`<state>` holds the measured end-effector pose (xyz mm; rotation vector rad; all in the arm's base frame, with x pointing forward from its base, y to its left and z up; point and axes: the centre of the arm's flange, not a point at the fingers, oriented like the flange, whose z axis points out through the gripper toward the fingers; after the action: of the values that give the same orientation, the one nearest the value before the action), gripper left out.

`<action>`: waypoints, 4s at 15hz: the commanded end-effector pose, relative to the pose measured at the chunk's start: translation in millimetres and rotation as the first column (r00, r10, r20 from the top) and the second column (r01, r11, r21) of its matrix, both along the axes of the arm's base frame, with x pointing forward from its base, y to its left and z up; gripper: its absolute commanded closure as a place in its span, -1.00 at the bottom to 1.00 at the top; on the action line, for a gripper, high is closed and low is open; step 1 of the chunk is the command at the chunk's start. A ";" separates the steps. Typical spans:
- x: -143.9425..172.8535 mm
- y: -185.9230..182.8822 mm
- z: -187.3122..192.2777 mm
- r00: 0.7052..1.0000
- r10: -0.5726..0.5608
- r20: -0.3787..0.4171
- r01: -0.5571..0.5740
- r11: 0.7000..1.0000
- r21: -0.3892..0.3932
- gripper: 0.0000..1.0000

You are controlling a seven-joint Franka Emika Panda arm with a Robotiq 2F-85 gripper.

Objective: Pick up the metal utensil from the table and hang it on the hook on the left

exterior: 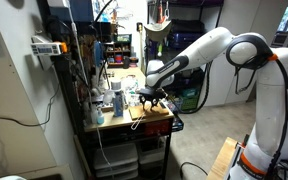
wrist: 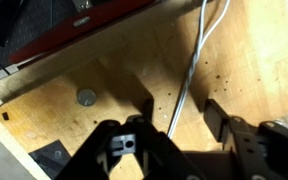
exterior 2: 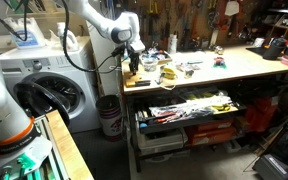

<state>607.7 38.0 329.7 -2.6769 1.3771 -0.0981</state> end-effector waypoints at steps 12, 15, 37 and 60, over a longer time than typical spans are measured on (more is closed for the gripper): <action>-0.5 -7.4 5.3 0.999 -0.050 -0.006 0.050 0.999 -0.022 0.98; -5.2 -14.4 26.1 0.997 -0.072 -0.013 0.072 0.997 -0.010 0.98; -69.4 -31.9 124.0 0.886 -0.103 -0.452 0.258 0.920 0.296 0.94; -74.9 31.8 154.9 0.672 -0.327 -0.665 0.729 0.453 0.513 0.94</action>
<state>532.8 69.8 484.6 -1.4843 1.8319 0.9488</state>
